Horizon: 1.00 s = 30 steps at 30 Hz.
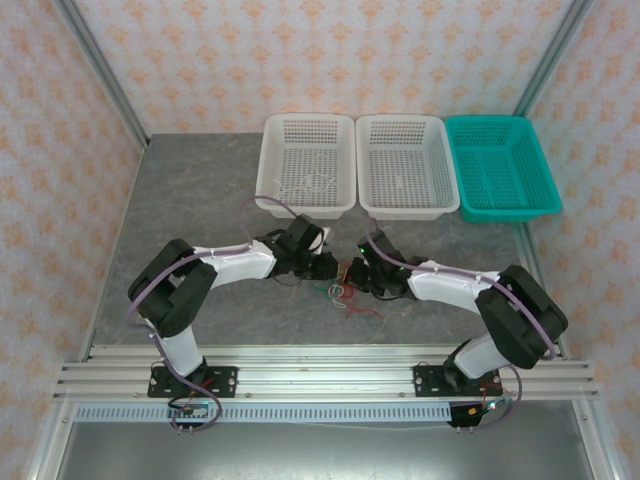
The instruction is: Untangle the cables
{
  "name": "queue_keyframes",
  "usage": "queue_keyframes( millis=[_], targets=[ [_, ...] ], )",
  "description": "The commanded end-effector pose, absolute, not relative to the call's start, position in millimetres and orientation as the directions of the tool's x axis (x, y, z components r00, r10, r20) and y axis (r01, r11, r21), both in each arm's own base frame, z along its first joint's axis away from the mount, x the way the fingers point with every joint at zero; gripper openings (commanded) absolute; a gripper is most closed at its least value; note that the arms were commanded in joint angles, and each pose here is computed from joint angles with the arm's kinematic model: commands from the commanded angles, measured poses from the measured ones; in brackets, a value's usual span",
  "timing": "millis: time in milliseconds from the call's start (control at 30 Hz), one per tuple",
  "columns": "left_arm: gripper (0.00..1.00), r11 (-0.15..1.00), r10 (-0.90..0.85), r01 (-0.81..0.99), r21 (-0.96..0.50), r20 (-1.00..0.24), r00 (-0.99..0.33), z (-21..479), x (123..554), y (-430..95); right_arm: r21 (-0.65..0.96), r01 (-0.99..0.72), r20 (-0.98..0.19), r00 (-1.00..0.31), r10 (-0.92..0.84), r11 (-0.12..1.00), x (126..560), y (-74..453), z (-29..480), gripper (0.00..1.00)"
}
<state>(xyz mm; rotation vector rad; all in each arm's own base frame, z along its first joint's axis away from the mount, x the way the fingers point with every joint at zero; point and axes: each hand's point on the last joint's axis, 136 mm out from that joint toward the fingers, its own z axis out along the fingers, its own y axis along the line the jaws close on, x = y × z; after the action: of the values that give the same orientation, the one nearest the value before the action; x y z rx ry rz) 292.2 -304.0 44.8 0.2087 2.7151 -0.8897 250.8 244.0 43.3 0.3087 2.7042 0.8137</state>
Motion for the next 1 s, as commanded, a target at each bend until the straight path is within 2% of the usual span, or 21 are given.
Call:
queue_keyframes(
  millis=[0, 33, 67, 133, 200, 300, 433, 500, 800, 967],
  targets=[
    [0.11, 0.827, 0.057, 0.202, -0.524, -0.279, -0.958, 28.1, 288.9, -299.6, 0.593, 0.114, -0.253, -0.913, 0.319, 0.797, 253.3, 241.4, 51.9, 0.0],
    [0.07, 0.834, 0.055, 0.199, -0.515, -0.282, -0.958, 26.6, 289.5, -297.4, 0.594, 0.11, -0.258, -0.912, 0.319, 0.797, 252.8, 240.4, 53.1, 0.08],
    [0.01, 0.843, 0.056, 0.198, -0.5, -0.285, -0.957, 24.8, 289.9, -294.7, 0.596, 0.102, -0.266, -0.911, 0.315, 0.797, 252.7, 239.5, 55.3, 0.23],
    [0.0, 0.867, 0.054, 0.188, -0.461, -0.288, -0.956, 20.7, 291.5, -287.4, 0.563, 0.111, -0.29, -0.901, 0.322, 0.819, 253.3, 228.1, 58.5, 0.44],
    [0.0, 0.885, 0.048, 0.176, -0.432, -0.29, -0.956, 18.0, 292.7, -281.5, 0.539, 0.115, -0.326, -0.885, 0.332, 0.835, 254.8, 215.1, 64.6, 0.51],
    [0.0, 0.882, 0.047, 0.178, -0.437, -0.294, -0.955, 16.8, 292.5, -282.0, 0.546, 0.125, -0.36, -0.858, 0.367, 0.828, 255.9, 199.6, 73.8, 0.52],
    [0.0, 0.878, 0.038, 0.176, -0.445, -0.303, -0.952, 18.9, 294.8, -283.6, 0.591, 0.156, -0.355, -0.831, 0.428, 0.792, 258.0, 189.6, 75.7, 0.39],
    [0.0, 0.876, 0.038, 0.18, -0.447, -0.307, -0.951, 20.5, 295.7, -284.5, 0.614, 0.136, -0.35, -0.836, 0.423, 0.777, 258.4, 194.4, 77.7, 0.36],
    [0.0, 0.874, 0.039, 0.186, -0.45, -0.316, -0.948, 25.7, 295.9, -284.6, 0.69, 0.037, -0.279, -0.908, 0.312, 0.723, 267.7, 240.0, 91.3, 0.35],
    [0.0, 0.876, 0.037, 0.185, -0.446, -0.32, -0.947, 27.4, 295.7, -283.1, 0.71, 0.019, -0.254, -0.925, 0.281, 0.704, 273.4, 254.6, 94.1, 0.39]
  ],
)
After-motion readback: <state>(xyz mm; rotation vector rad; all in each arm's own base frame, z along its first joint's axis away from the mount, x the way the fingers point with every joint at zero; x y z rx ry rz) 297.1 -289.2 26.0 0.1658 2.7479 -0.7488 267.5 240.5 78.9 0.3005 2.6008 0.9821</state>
